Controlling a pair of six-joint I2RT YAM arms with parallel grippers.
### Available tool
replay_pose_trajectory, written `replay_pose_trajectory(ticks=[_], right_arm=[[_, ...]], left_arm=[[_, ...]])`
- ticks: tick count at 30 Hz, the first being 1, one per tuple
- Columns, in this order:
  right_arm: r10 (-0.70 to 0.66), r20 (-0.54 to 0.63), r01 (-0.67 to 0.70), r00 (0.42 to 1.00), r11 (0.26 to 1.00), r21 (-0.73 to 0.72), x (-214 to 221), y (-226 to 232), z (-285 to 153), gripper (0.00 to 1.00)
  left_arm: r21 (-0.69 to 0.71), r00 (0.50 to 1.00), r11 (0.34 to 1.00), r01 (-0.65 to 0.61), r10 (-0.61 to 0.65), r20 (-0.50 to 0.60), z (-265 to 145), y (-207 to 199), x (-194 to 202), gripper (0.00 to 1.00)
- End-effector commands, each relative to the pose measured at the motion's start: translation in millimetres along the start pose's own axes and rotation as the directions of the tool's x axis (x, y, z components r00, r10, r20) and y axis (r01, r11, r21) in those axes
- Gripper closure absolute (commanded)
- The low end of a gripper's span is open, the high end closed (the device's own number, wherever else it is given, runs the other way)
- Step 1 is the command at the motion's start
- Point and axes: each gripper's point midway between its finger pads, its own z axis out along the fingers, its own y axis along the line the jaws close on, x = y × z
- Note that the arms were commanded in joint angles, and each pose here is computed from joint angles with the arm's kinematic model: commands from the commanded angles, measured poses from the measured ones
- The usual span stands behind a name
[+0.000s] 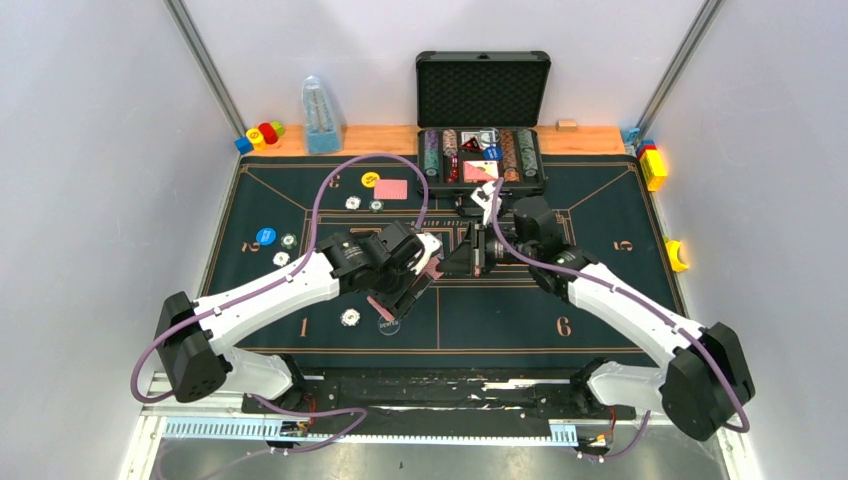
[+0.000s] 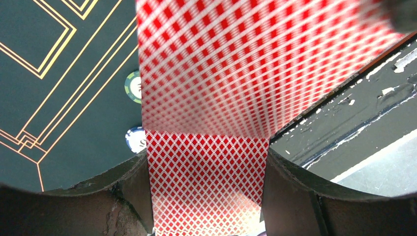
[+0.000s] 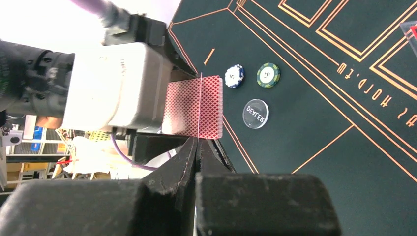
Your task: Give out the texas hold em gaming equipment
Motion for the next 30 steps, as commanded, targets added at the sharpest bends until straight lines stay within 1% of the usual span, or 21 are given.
replay_pose_trajectory(ticks=[1, 6, 12, 15, 18, 19, 22, 23, 30], right_arm=[[-0.078, 0.059, 0.08, 0.995, 0.996, -0.033, -9, 16, -16, 1.0], [-0.05, 0.128, 0.051, 0.991, 0.999, 0.001, -15, 11, -34, 1.0], [0.005, 0.228, -0.023, 0.974, 0.997, 0.076, -20, -15, -60, 1.0], [0.051, 0.234, -0.079, 0.971, 0.99, 0.115, -11, -35, -63, 1.0], [0.112, 0.204, -0.142, 0.972, 0.98, 0.14, 1, -54, -54, 1.0], [0.144, 0.177, -0.169, 0.974, 0.977, 0.133, 9, -60, -50, 1.0], [0.179, 0.131, -0.19, 0.975, 0.979, 0.07, 18, -67, -34, 1.0], [0.194, 0.109, -0.202, 0.975, 0.977, 0.069, 23, -71, -28, 1.0], [0.233, 0.004, -0.231, 0.973, 0.963, 0.142, 45, -97, 25, 1.0]], left_arm=[[-0.001, 0.999, 1.0, 0.003, -0.003, 0.051, -9, 0, -9, 1.0], [-0.001, 0.999, 1.0, 0.006, -0.006, 0.053, -11, 0, -8, 1.0], [0.001, 0.998, 1.0, 0.008, -0.008, 0.057, -12, 0, -9, 1.0], [0.003, 0.998, 1.0, 0.009, -0.009, 0.056, -12, 0, -8, 1.0], [0.002, 0.998, 1.0, 0.009, -0.009, 0.06, -13, 0, -9, 1.0], [0.003, 0.998, 1.0, 0.009, -0.009, 0.06, -13, 0, -9, 1.0], [0.004, 0.998, 1.0, 0.009, -0.009, 0.06, -13, -1, -9, 1.0], [0.003, 0.998, 1.0, 0.009, -0.009, 0.061, -13, 0, -10, 1.0], [-0.001, 0.998, 1.0, 0.01, -0.01, 0.063, -13, 0, -10, 1.0]])
